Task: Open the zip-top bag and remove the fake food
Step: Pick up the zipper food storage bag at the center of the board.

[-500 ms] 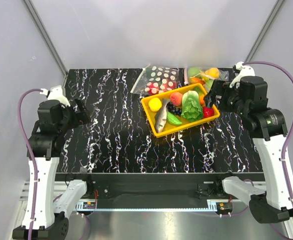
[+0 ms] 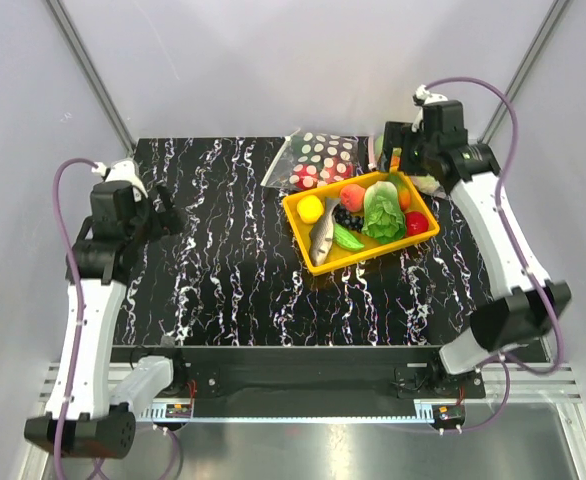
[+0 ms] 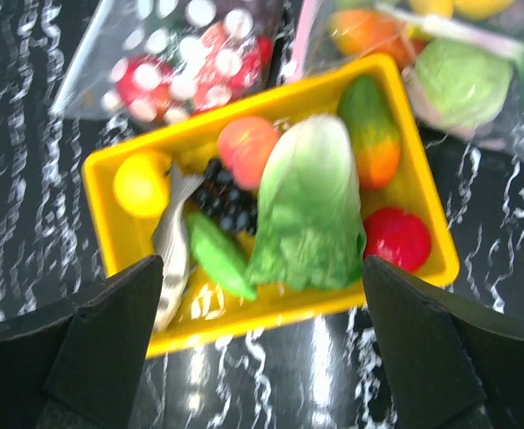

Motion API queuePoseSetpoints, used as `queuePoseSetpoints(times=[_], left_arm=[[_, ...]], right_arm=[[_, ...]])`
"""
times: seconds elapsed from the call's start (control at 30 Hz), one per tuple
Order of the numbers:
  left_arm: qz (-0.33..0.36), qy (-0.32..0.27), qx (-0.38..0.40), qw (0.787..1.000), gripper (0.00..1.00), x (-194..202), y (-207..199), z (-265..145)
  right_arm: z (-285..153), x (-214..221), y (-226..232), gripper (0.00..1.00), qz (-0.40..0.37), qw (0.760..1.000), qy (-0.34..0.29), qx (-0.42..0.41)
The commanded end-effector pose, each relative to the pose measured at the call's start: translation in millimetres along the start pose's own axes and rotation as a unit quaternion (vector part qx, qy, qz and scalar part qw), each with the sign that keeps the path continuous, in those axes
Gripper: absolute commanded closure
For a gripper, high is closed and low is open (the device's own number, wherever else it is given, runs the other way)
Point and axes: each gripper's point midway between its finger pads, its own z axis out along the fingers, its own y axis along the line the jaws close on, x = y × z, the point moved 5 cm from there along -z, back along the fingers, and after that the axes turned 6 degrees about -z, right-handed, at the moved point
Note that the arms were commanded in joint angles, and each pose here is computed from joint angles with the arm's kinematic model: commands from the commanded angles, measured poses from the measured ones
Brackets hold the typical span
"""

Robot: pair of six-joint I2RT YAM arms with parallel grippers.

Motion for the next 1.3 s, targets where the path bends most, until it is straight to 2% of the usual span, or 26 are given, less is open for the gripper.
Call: queuePoseSetpoints(times=[0.0, 0.03, 0.1, 0.13, 0.17, 0.23, 0.3, 0.33, 0.5, 0.73, 0.97, 1.0, 1.03, 1.1, 1.2, 1.27], left_arm=[[-0.005, -0.029, -0.007, 1.0, 0.01, -22.8, -6.2, 16.4], [-0.006, -0.037, -0.008, 0.999, 0.01, -26.7, -6.8, 19.9], [-0.005, -0.04, -0.017, 0.999, 0.01, -30.8, -6.5, 27.2], [-0.005, -0.045, -0.021, 0.999, 0.01, -33.7, -6.1, 29.8], [-0.002, -0.045, -0.028, 0.999, 0.01, -35.3, -5.1, 32.4], [0.003, -0.047, -0.039, 0.998, 0.01, -37.1, -2.9, 35.7], [0.012, -0.046, -0.052, 0.998, 0.01, -37.7, 0.5, 40.0], [0.014, -0.049, -0.055, 0.997, 0.01, -39.2, 1.1, 41.1], [0.027, -0.047, -0.053, 0.997, 0.01, -41.3, -1.3, 53.9], [0.029, -0.029, -0.03, 0.999, 0.01, -47.1, -13.0, 73.8], [0.043, -0.009, -0.036, 0.998, 0.01, -47.3, -13.7, 92.1], [0.042, -0.009, -0.037, 0.998, 0.01, -47.1, -13.6, 92.6], [0.039, -0.009, -0.039, 0.998, 0.01, -47.0, -13.6, 93.7], [0.033, -0.01, -0.042, 0.999, 0.01, -46.7, -13.2, 94.9], [0.029, -0.011, -0.04, 0.999, 0.01, -46.8, -14.4, 95.3], [0.029, -0.011, -0.041, 0.999, 0.01, -46.7, -13.6, 95.1]], right_arm=[[24.8, -37.1, -11.4, 0.0, -0.017, 0.997, -0.049, 0.051], [51.2, -29.6, -14.4, 0.0, -0.027, 0.997, -0.023, 0.064], [66.2, -38.3, -23.1, 0.0, -0.03, 0.994, -0.02, 0.104], [93.4, -28.3, -27.9, 0.0, -0.033, 0.992, 0.008, 0.121], [97.8, -39.0, -33.1, 0.0, -0.033, 0.989, -0.001, 0.147], [131.9, -26.4, -38.6, 0.0, -0.039, 0.984, 0.033, 0.169], [144.1, -36.6, -43.6, 0.0, -0.033, 0.982, 0.026, 0.186], [164.4, -27.0, -46.0, 0.0, -0.024, 0.981, 0.041, 0.19], [199.3, -37.9, -62.4, 0.0, -0.007, 0.977, 0.014, 0.214], [249.5, -6.7, -84.7, 0.0, -0.037, 0.963, 0.049, 0.261], [275.4, 22.3, -97.5, 0.02, -0.036, 0.958, 0.085, 0.273], [279.2, 26.1, -99.2, 0.05, -0.033, 0.958, 0.088, 0.273], [280.3, 26.5, -104.3, 0.15, -0.028, 0.957, 0.088, 0.275], [283.5, 25.0, -107.8, 0.26, -0.023, 0.958, 0.084, 0.274], [281.3, 17.9, -114.5, 0.58, -0.011, 0.959, 0.074, 0.274], [277.0, 9.0, -120.5, 0.74, -0.005, 0.959, 0.06, 0.276]])
